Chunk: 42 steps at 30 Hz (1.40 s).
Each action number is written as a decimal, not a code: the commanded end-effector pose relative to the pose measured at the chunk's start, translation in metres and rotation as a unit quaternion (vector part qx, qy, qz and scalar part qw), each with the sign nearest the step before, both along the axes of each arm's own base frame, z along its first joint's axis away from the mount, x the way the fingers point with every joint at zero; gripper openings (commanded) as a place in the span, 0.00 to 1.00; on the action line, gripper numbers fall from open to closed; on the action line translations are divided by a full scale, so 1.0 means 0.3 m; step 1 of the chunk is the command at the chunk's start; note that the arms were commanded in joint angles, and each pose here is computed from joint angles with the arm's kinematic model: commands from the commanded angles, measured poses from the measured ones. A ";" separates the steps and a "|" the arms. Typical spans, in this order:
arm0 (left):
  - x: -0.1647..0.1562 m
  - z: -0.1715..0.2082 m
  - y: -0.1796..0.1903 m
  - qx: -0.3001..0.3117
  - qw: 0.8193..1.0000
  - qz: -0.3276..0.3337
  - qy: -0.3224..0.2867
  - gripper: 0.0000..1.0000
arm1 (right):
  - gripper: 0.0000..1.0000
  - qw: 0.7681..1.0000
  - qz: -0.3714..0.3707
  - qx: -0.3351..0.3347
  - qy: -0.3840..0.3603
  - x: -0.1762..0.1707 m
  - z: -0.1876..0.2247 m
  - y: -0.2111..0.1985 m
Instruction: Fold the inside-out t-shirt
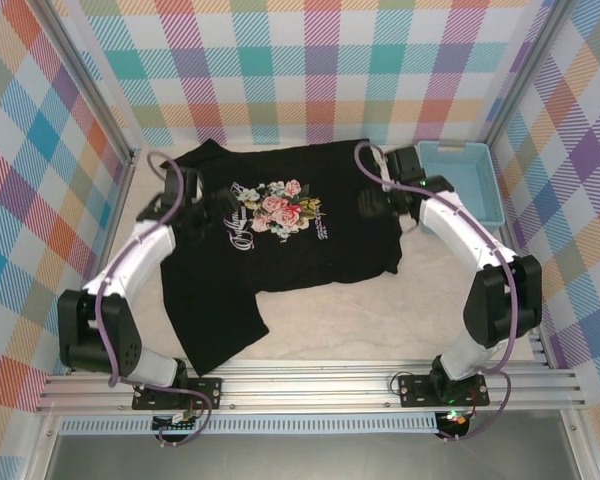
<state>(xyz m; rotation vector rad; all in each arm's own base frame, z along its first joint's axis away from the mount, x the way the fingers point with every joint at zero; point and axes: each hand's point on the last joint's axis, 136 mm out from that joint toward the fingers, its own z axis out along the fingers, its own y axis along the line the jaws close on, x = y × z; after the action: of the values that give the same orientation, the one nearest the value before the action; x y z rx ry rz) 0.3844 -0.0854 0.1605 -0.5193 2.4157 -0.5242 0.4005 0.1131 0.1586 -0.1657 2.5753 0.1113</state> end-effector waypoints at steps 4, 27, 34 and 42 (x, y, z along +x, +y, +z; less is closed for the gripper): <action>-0.218 -0.120 -0.046 -0.047 0.998 -0.013 0.042 0.86 | 0.73 0.969 -0.150 0.093 0.172 -0.338 -0.252 -0.143; -0.298 -0.507 0.004 0.047 0.989 -0.004 0.139 0.86 | 0.29 0.958 -0.187 -0.012 0.217 -0.258 -0.452 -0.229; -0.340 -0.586 0.023 0.034 0.986 0.016 0.162 0.86 | 0.12 0.948 -0.211 -0.089 0.222 -0.268 -0.434 -0.355; -0.331 -0.611 0.009 0.019 0.986 0.014 0.164 0.86 | 0.06 0.938 -0.222 -0.177 0.200 -0.218 -0.333 -0.468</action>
<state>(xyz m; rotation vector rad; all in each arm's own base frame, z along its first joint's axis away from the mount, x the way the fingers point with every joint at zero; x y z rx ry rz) 0.3367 -0.0961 0.0327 -0.5432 2.5012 -0.4936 0.3381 0.0025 0.0422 0.3739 2.9556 -0.3063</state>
